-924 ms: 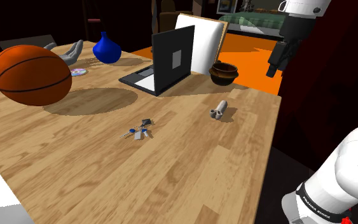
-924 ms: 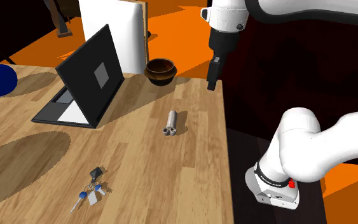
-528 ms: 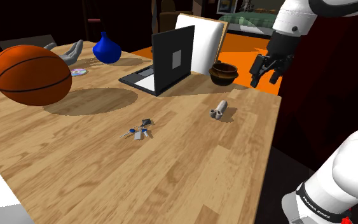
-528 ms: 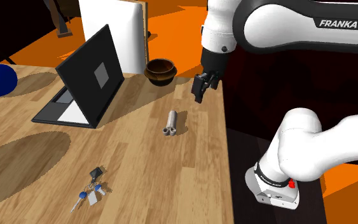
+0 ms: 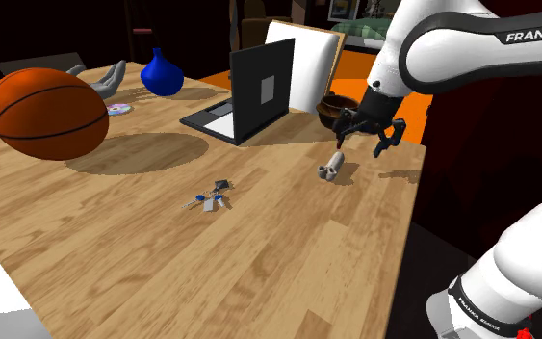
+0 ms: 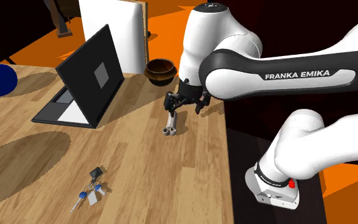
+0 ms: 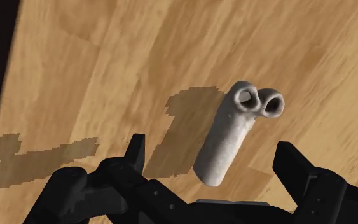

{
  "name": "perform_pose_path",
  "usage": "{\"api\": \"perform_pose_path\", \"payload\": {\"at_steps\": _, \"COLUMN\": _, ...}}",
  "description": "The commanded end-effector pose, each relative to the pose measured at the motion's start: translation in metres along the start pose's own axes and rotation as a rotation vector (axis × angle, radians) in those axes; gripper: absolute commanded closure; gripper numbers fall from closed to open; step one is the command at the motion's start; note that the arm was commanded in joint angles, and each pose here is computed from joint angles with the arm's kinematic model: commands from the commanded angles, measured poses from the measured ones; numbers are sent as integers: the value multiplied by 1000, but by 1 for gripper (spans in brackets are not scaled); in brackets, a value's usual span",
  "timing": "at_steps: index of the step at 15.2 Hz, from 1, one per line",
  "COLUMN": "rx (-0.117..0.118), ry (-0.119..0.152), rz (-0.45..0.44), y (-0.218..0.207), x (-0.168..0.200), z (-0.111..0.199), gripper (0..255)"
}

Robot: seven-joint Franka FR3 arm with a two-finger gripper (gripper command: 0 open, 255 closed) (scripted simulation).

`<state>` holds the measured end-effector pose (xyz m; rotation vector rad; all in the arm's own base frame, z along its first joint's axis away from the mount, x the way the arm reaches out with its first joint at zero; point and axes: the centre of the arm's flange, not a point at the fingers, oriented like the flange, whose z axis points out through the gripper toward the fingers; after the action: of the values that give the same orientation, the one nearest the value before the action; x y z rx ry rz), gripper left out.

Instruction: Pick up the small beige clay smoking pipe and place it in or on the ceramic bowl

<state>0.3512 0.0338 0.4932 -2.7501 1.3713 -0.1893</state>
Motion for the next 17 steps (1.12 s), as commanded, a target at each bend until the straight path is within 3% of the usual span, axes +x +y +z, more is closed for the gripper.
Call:
{"api": "perform_pose_path", "payload": {"at_steps": 1, "rx": 11, "ry": 22, "rz": 172, "y": -15, "x": 4, "z": 22, "gripper": 0}}
{"api": "perform_pose_path", "payload": {"at_steps": 3, "rx": 18, "ry": 42, "rz": 328, "y": -29, "x": 9, "z": 43, "gripper": 0}}
{"api": "perform_pose_path", "payload": {"at_steps": 4, "rx": 20, "ry": 46, "rz": 364, "y": -32, "x": 11, "z": 48, "gripper": 0}}
{"api": "perform_pose_path", "payload": {"at_steps": 11, "rx": 20, "ry": 46, "rz": 364, "y": -32, "x": 13, "z": 85, "gripper": 0}}
{"api": "perform_pose_path", "payload": {"at_steps": 17, "rx": 20, "ry": 46, "rz": 364, "y": -32, "x": 13, "z": 88, "gripper": 0}}
